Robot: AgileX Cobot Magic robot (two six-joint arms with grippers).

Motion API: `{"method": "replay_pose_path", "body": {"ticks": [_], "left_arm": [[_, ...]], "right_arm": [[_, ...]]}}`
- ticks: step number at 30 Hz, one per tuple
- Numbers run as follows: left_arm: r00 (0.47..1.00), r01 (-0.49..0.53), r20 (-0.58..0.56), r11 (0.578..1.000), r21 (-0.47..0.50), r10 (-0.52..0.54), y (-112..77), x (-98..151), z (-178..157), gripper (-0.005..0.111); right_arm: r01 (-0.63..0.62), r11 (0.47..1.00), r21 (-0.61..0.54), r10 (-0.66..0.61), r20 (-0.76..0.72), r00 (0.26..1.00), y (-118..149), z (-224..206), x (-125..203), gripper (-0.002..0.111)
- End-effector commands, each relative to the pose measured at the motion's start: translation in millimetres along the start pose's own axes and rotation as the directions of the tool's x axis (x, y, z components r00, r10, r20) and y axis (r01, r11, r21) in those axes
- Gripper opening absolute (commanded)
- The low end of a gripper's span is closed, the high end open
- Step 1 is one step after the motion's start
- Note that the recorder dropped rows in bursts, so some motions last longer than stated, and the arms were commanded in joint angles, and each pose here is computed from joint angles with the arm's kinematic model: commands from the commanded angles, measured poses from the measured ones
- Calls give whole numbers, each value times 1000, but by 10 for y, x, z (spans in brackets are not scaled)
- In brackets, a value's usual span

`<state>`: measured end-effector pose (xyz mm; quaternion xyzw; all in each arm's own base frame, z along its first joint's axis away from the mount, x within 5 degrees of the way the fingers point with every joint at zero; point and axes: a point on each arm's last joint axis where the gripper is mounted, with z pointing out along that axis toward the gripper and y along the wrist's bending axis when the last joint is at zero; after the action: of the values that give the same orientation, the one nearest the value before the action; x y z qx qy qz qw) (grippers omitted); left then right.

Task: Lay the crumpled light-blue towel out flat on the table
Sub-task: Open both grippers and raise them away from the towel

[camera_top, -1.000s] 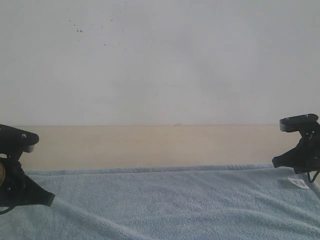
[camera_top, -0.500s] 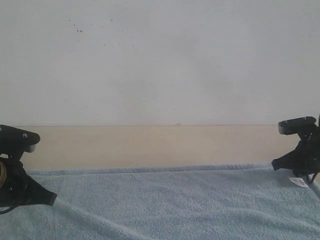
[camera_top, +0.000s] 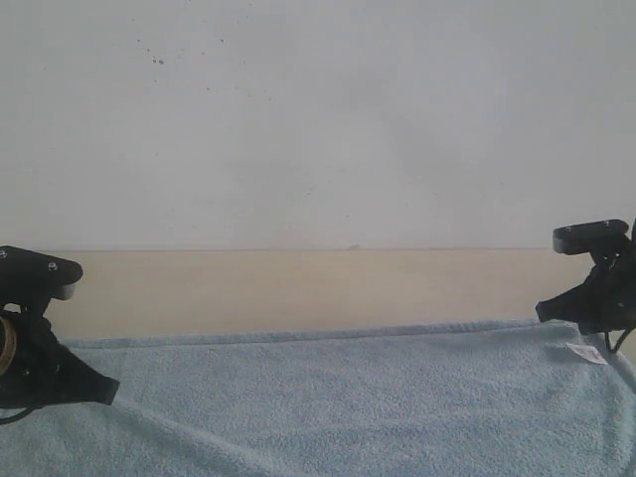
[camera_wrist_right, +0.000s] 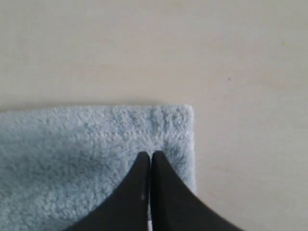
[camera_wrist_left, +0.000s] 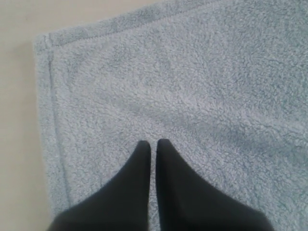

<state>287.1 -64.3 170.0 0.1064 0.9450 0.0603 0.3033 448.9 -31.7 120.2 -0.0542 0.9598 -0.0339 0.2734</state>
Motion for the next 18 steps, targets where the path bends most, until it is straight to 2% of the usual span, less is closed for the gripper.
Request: {"method": "replay_pose_path", "body": {"ticks": [1, 8, 11, 13, 14, 15, 18], "left_arm": [[1000, 10, 27, 999, 33, -11, -35, -16, -24, 4], [997, 39, 63, 996, 79, -44, -74, -52, -35, 4], [993, 46, 105, 995, 85, -55, -53, -102, -144, 4], [982, 56, 177, 995, 87, -71, -5, -174, -357, 4], [968, 65, 238, 994, 89, -85, 42, -193, -564, 4], [959, 69, 268, 994, 90, -91, 68, -181, -675, 4], [907, 114, 392, 987, 117, -151, 174, 43, -1172, 4]], "right_arm": [[-53, 998, 21, 47, 207, 977, -5, -418, -79, 0], [-97, 994, 49, 70, 398, 915, 52, -905, 313, 0], [-184, 983, 21, 148, 505, 850, 92, -1194, 572, 0], [-256, 966, -26, 228, 548, 805, 130, -1412, 783, 0], [-292, 953, -76, 279, 585, 761, 166, -1590, 904, 0], [-291, 952, -97, 288, 608, 740, 186, -1689, 944, 0], [-175, 953, -247, 300, 702, 646, 381, -2171, 1175, 0]]}}
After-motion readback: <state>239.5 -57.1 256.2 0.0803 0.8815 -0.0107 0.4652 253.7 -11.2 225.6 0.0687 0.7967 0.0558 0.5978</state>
